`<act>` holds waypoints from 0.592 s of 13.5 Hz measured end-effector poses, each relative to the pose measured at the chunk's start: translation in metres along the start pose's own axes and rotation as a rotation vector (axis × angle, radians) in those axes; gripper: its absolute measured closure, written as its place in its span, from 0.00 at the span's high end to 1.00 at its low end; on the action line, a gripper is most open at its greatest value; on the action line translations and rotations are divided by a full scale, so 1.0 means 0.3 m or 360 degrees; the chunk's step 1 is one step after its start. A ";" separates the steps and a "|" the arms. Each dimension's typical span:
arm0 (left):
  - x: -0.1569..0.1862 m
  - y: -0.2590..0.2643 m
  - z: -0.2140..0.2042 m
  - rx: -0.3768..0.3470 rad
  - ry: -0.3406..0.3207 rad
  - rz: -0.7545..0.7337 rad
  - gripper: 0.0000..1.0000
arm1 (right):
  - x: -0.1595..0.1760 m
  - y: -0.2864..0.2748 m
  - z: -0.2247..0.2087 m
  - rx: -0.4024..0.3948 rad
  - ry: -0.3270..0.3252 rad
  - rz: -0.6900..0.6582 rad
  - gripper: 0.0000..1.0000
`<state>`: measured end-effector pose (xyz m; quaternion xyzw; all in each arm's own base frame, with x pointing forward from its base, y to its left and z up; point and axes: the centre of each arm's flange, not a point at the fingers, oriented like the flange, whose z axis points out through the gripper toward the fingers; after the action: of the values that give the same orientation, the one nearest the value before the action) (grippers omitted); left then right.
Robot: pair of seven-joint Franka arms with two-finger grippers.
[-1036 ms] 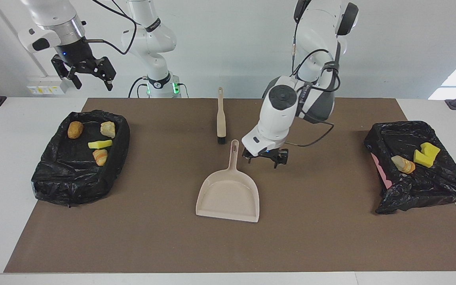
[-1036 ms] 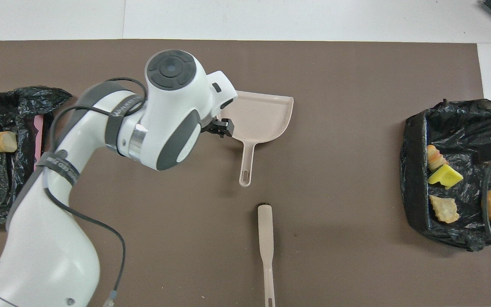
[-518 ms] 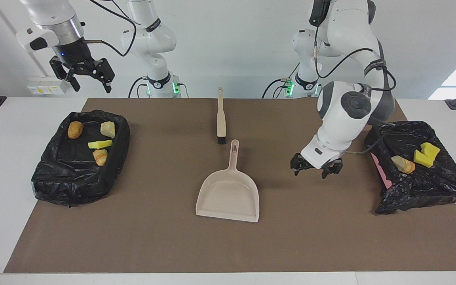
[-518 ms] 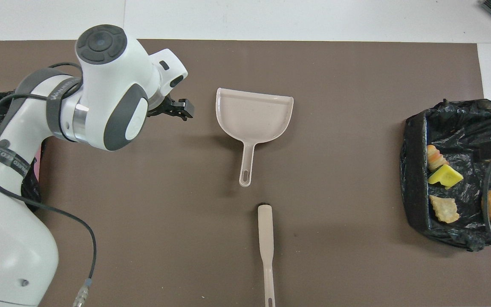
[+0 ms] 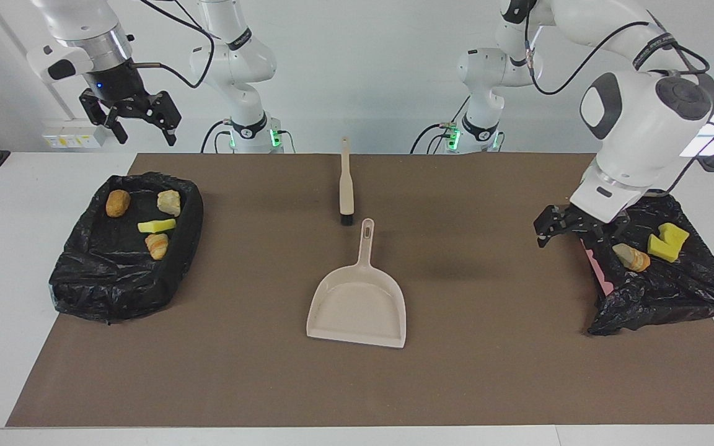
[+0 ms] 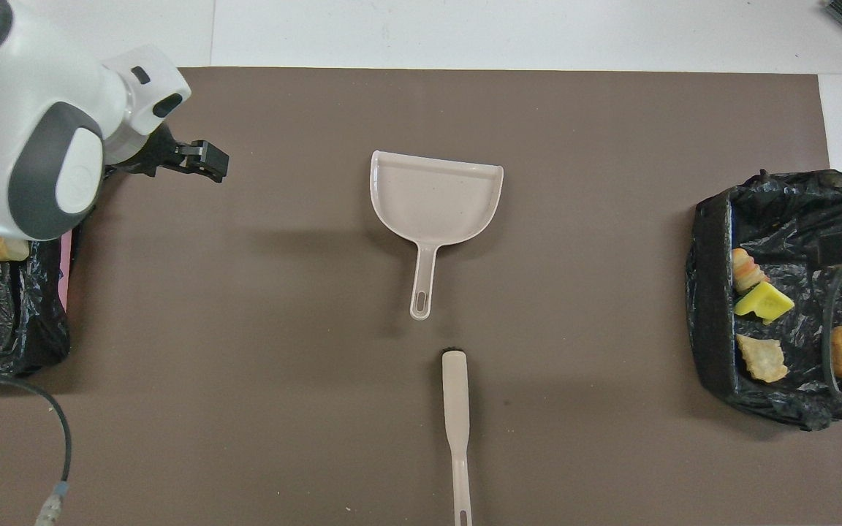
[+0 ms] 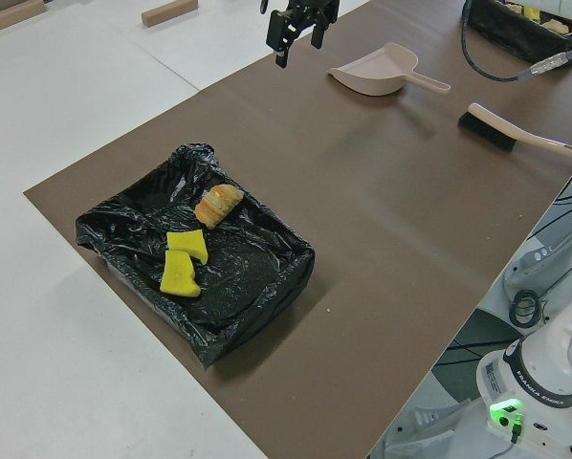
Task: Sweep and dump trash in bin
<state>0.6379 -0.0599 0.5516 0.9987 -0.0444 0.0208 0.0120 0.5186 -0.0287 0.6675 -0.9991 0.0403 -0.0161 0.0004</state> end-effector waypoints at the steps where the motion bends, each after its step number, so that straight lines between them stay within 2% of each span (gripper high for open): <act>1: -0.023 -0.025 -0.030 0.0004 -0.0019 -0.0017 1.00 | 0.000 0.000 0.000 0.0000 0.0000 0.0000 1.00; 5: -0.125 -0.065 -0.145 0.0007 -0.0108 -0.0053 1.00 | 0.000 0.000 0.000 0.0000 0.0000 0.0000 1.00; 8: -0.201 -0.076 -0.228 0.0015 -0.0096 -0.0063 1.00 | 0.000 0.000 0.000 0.0001 0.0001 0.0000 1.00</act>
<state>0.5773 -0.0301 0.6170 0.9996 -0.0247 -0.0094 0.0063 0.5187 -0.0287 0.6676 -0.9990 0.0403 -0.0165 0.0005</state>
